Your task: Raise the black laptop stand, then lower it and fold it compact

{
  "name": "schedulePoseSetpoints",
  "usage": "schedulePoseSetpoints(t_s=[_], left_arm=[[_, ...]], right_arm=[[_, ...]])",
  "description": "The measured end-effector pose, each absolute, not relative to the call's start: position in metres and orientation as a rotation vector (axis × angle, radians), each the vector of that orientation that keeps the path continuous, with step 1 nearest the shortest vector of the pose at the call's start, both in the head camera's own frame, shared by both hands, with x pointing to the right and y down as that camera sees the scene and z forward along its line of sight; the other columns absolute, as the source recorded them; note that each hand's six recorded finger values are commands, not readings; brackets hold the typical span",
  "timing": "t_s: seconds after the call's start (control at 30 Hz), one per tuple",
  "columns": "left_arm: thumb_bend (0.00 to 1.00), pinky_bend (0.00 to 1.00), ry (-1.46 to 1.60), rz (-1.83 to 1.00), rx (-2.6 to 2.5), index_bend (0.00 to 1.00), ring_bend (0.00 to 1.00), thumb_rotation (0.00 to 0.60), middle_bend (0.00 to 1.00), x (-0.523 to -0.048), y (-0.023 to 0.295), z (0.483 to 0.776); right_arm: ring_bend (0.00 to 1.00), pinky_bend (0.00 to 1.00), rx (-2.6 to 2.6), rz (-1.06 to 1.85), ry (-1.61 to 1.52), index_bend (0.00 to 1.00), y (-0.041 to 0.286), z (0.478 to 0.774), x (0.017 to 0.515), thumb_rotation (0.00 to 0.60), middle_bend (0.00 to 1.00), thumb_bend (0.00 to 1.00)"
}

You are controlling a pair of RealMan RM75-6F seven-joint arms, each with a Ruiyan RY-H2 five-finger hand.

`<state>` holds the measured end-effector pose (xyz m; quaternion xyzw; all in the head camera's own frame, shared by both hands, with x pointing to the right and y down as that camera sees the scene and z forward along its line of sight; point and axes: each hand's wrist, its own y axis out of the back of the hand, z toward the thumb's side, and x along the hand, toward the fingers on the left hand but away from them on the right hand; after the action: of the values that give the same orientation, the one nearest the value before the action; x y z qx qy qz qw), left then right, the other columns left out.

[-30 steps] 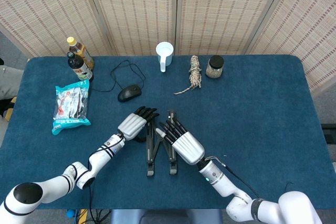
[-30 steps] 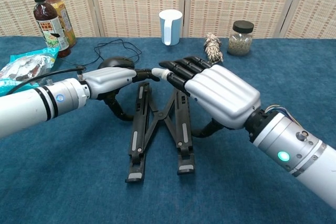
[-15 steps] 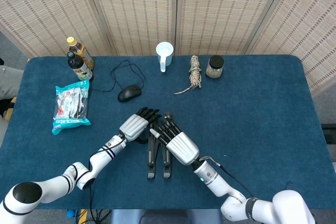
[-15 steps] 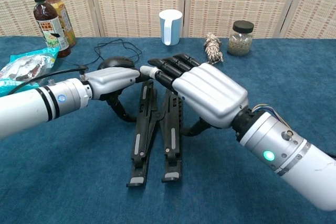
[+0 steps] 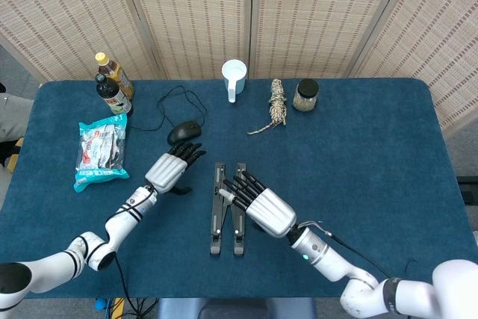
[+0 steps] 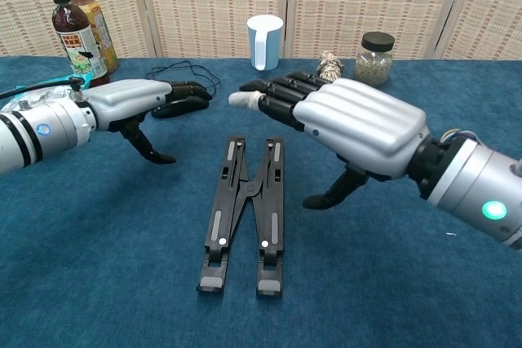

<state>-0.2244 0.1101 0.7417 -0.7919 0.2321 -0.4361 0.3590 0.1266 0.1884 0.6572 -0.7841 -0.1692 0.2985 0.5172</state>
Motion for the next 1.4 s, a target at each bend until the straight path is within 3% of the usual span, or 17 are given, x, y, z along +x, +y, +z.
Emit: schedulePoseSetpoints(t_s=[0.5,1.07,1.4], left_arm=[[0.17,0.00,0.690,-1.194,-1.965,0.07,0.00,0.600,0.01,-0.262,0.098,0.722],[0.17,0.00,0.719,-1.218,-1.966,0.07,0.00,0.600,0.01,-0.276,0.099,0.722],[0.17,0.00,0.731,-1.217,-1.971,0.07,0.00,0.600,0.01,-0.281,0.099,0.723]], right_arm=[[0.00,0.00,-1.951,0.737,0.195,0.00,0.182,0.655,0.104,0.600,0.00,0.02],[0.00,0.00,-1.846,0.733,0.355,0.00,0.180,0.695,0.074,0.600,0.00,0.02],[0.00,0.00,-1.835,0.716,0.376,0.00,0.181,0.708,0.057,0.600,0.00,0.08]])
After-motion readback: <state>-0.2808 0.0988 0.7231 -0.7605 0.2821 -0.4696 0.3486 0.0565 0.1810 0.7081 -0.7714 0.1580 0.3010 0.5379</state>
